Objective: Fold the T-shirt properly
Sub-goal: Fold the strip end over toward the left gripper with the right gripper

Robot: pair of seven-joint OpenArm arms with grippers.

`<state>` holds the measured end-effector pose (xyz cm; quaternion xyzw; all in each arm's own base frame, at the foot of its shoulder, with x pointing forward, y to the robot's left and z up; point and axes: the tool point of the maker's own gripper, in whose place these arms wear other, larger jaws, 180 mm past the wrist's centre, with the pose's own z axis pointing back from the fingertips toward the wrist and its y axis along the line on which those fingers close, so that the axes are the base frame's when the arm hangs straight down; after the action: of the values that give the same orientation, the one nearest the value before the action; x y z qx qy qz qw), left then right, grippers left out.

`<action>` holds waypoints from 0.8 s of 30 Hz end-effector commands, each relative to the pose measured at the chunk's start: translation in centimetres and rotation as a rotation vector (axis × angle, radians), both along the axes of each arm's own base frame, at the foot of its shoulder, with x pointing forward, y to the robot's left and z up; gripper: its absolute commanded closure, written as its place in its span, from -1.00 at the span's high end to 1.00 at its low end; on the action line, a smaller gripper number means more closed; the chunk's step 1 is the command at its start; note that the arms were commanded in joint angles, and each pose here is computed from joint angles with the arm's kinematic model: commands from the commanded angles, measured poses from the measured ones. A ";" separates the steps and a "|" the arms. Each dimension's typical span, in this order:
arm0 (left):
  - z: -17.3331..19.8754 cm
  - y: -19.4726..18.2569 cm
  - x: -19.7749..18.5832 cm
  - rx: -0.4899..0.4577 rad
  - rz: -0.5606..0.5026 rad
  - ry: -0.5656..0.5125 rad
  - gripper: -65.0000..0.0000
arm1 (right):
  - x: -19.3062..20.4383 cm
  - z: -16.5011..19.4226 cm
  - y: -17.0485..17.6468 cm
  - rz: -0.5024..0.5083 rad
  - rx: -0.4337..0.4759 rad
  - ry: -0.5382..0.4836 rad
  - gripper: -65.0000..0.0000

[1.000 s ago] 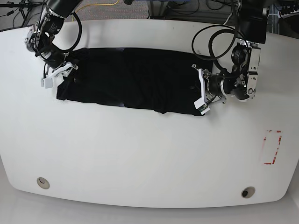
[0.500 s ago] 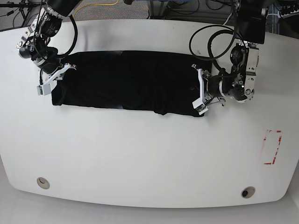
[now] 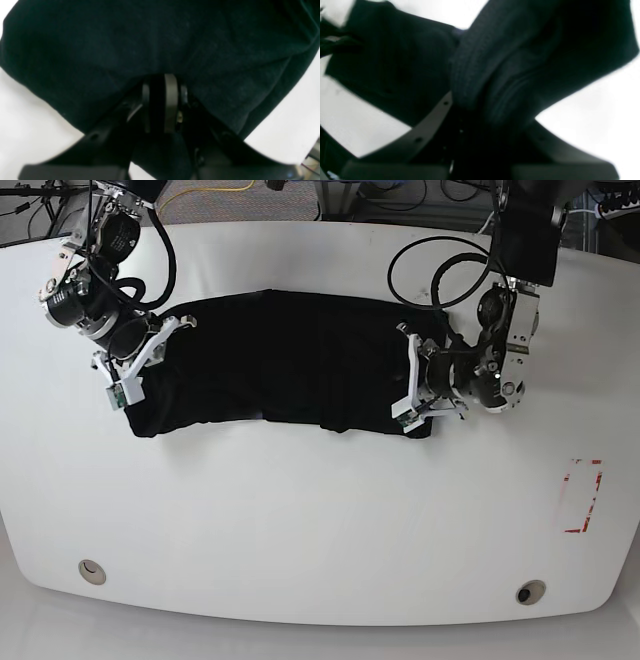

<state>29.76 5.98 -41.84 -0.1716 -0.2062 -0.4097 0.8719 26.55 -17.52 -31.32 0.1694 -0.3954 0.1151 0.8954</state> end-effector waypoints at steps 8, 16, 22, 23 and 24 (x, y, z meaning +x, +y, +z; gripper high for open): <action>0.5 -4.2 -0.5 -0.045 -0.065 0.002 -0.83 | 1.2 2.5 3.0 0.082 0.029 -0.090 -0.98; 0.6 -5.6 -0.9 -0.060 -0.092 0.003 -0.83 | 2.2 4.2 8.1 0.189 0.150 -0.146 -0.98; 0.8 -6.3 -0.2 -0.066 -0.092 -0.006 -0.83 | 2.9 5.1 9.9 0.204 0.198 -0.174 -0.98; 0.8 -6.2 0.0 -0.060 -0.091 -0.007 -0.83 | 2.9 5.1 10.2 0.211 0.202 -0.173 -0.98; 0.8 -6.3 0.2 -0.059 -0.090 -0.007 -0.83 | 2.8 5.1 10.6 0.221 0.205 -0.172 -0.98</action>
<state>28.81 -0.48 -41.61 -0.2178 -0.2058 -0.4378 0.8477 28.86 -7.75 -27.85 0.2790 -0.4343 0.1768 0.8380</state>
